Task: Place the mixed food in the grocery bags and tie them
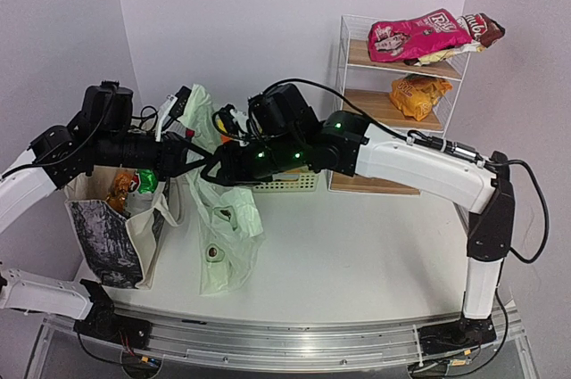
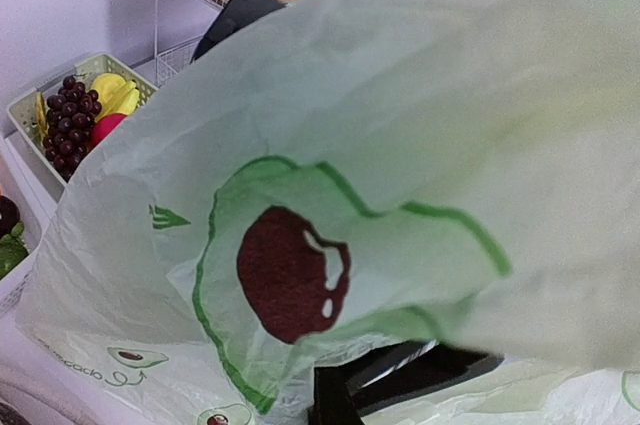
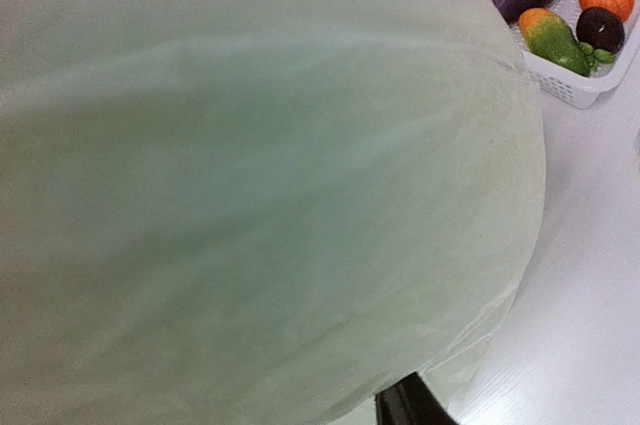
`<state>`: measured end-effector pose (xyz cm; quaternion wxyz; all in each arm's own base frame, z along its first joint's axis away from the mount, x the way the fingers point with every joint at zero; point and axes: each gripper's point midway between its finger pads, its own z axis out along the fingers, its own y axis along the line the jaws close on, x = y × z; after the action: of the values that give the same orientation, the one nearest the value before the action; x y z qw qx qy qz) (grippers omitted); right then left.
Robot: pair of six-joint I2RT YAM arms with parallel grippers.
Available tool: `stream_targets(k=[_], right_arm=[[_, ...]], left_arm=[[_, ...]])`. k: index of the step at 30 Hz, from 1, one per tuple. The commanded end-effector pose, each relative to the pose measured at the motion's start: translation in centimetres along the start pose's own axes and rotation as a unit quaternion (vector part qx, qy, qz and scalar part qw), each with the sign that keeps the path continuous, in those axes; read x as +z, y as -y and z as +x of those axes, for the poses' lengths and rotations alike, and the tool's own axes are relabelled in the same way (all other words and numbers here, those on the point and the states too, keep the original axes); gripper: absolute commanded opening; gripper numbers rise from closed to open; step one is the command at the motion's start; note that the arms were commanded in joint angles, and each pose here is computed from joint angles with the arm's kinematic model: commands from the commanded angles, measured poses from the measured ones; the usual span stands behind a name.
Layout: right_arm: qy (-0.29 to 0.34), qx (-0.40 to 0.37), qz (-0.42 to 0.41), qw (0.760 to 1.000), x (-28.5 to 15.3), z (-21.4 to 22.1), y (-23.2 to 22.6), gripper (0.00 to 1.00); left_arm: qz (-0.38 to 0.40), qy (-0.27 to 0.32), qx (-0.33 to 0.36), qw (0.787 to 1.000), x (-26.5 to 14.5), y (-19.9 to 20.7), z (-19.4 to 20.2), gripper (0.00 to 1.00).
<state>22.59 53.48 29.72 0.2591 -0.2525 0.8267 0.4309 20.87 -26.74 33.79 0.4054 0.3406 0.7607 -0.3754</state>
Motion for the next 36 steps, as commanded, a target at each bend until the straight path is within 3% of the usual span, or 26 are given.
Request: stream_targets(k=[1,2,4,9,16,22,23,30,32,36], right_arm=[[0.041,0.028,0.028,0.998,0.6,-1.3,1.1,0.2],[0.043,0.029,0.029,0.998,0.5,-1.4,1.2,0.1],[0.046,0.03,0.034,0.998,0.0,-1.4,1.4,0.0],[0.078,0.038,0.103,0.991,-3.2,-1.6,5.3,0.0],[0.111,-0.01,0.152,0.982,-7.5,-2.6,6.7,0.0],[0.08,-0.1,0.072,0.989,-6.5,-2.4,2.1,0.02],[0.08,-0.123,0.058,0.987,-6.3,-2.5,0.9,0.06],[0.123,-0.188,0.001,0.974,-6.0,-3.2,-3.8,0.6],[0.154,-0.194,-0.007,0.969,-6.0,-3.9,-5.0,0.82],[0.214,-0.182,0.007,0.96,-5.5,-5.9,-5.9,0.89]], left_arm=[[0.033,0.025,-0.001,0.999,-0.8,1.5,-1.0,0.0],[0.031,0.025,-0.004,0.999,-0.8,1.4,-1.0,0.0],[0.027,0.023,-0.01,0.999,-0.8,1.3,-0.9,0.0],[-0.006,0.022,-0.004,1.0,-1.2,0.4,-1.0,0.0],[-0.011,0.006,0.003,1.0,-1.2,0.2,-0.2,0.0],[-0.018,0.005,0.01,1.0,-0.9,-0.2,-0.1,0.0],[-0.019,0.005,0.01,1.0,-0.9,-0.3,-0.2,0.0],[-0.026,0.017,0.009,0.999,-1.0,-0.4,-0.8,0.0],[-0.025,0.018,0.008,0.999,-0.9,-0.4,-0.8,0.0],[-0.018,0.017,0.005,1.0,-0.7,-0.3,-0.8,0.0]])
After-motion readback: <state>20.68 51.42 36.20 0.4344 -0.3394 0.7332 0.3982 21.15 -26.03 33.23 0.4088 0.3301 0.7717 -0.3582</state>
